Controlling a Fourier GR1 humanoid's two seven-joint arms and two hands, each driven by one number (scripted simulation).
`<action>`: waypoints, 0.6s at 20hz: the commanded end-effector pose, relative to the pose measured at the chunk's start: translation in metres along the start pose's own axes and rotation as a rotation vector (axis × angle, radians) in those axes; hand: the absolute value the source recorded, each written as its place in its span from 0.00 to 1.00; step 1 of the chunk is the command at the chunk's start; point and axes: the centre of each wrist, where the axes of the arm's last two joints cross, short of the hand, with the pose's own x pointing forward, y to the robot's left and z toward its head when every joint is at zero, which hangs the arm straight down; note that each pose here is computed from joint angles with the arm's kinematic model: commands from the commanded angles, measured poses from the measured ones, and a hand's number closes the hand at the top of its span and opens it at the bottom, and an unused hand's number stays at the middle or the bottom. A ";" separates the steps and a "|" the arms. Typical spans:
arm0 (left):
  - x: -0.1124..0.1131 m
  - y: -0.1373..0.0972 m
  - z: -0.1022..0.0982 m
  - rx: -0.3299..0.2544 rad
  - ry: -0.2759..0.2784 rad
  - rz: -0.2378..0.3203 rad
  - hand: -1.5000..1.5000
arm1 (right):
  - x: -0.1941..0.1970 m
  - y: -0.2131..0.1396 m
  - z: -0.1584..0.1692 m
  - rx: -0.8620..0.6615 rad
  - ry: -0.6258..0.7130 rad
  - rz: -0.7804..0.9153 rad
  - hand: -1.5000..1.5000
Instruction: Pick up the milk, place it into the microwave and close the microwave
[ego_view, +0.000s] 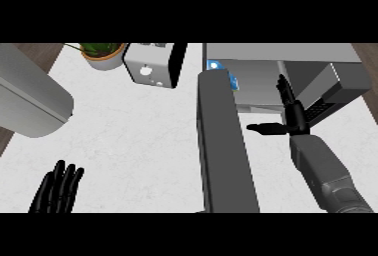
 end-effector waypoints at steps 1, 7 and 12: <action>0.005 -0.008 0.001 0.015 0.012 -0.020 0.00 | -0.025 0.003 0.038 -0.006 0.051 -0.064 0.00; 0.006 -0.015 -0.011 -0.103 0.015 0.028 0.00 | -0.049 0.001 0.085 -0.027 0.068 -0.158 0.00; 0.007 -0.029 -0.015 -0.266 0.026 0.081 0.00 | -0.059 -0.025 0.111 0.045 0.042 -0.278 0.00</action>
